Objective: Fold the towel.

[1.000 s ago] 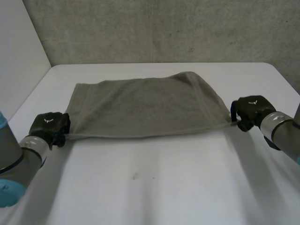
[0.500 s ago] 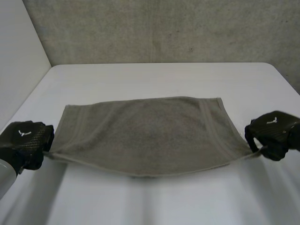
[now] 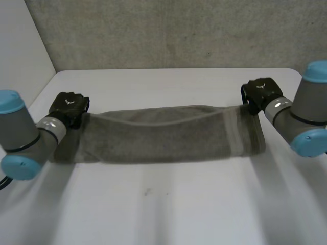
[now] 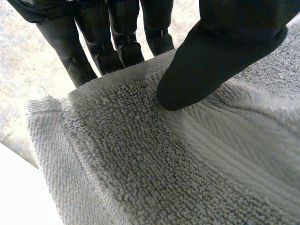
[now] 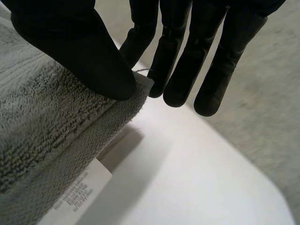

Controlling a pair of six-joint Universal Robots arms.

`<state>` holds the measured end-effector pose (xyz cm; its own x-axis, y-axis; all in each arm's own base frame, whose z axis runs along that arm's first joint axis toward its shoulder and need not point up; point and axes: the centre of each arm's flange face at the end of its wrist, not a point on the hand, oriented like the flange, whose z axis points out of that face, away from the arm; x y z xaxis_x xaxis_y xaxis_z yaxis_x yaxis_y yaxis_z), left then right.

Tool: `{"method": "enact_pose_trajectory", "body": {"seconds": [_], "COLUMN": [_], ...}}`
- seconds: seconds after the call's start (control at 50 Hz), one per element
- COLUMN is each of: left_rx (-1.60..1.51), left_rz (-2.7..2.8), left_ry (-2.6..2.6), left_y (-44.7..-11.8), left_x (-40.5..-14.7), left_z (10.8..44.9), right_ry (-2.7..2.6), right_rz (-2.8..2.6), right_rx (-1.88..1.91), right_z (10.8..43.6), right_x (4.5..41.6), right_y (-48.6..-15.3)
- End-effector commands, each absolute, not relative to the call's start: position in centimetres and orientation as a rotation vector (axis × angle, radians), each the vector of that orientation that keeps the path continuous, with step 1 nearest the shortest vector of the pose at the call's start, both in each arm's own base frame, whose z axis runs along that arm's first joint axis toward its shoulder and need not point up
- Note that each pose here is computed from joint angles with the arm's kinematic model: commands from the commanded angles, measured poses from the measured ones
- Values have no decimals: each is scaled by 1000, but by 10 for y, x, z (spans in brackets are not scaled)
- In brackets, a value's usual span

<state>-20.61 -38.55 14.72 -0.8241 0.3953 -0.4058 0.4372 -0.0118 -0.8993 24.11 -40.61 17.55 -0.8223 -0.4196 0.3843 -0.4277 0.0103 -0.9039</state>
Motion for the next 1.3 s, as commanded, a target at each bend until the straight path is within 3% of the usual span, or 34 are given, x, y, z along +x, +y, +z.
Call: {"method": "enact_pose_trajectory", "body": {"seconds": [0.02, 0.16, 0.34, 0.56, 0.72, 0.82, 0.92, 1.08, 1.3], "left_rx": [847, 784, 830, 767, 660, 601, 495, 414, 415], "left_rz": [-2039, -2040, -2057, -2126, -2146, -2092, -2041, -2092, -2117], "left_ry": [2109, 2076, 2090, 2088, 2201, 2326, 2455, 2473, 2456], "left_y": [-430, -452, -445, -414, -351, -316, -288, -282, -280], "left_x": [-217, -217, -234, -226, -207, -198, -187, -185, -185], "left_z": [132, 119, 111, 169, 203, 193, 178, 166, 162], "right_ry": [-2042, -1979, -1986, -2025, -2145, -2352, -2421, -2443, -2323], "right_rz": [2181, 2226, 2227, 2203, 2078, 1859, 1805, 1850, 1893], "right_rx": [808, 774, 800, 807, 848, 918, 961, 1097, 1090], "right_z": [161, 155, 145, 203, 222, 205, 186, 143, 115], "right_x": [249, 253, 266, 254, 236, 228, 224, 232, 225], "right_y": [-446, -462, -462, -411, -357, -324, -318, -328, -354]}}
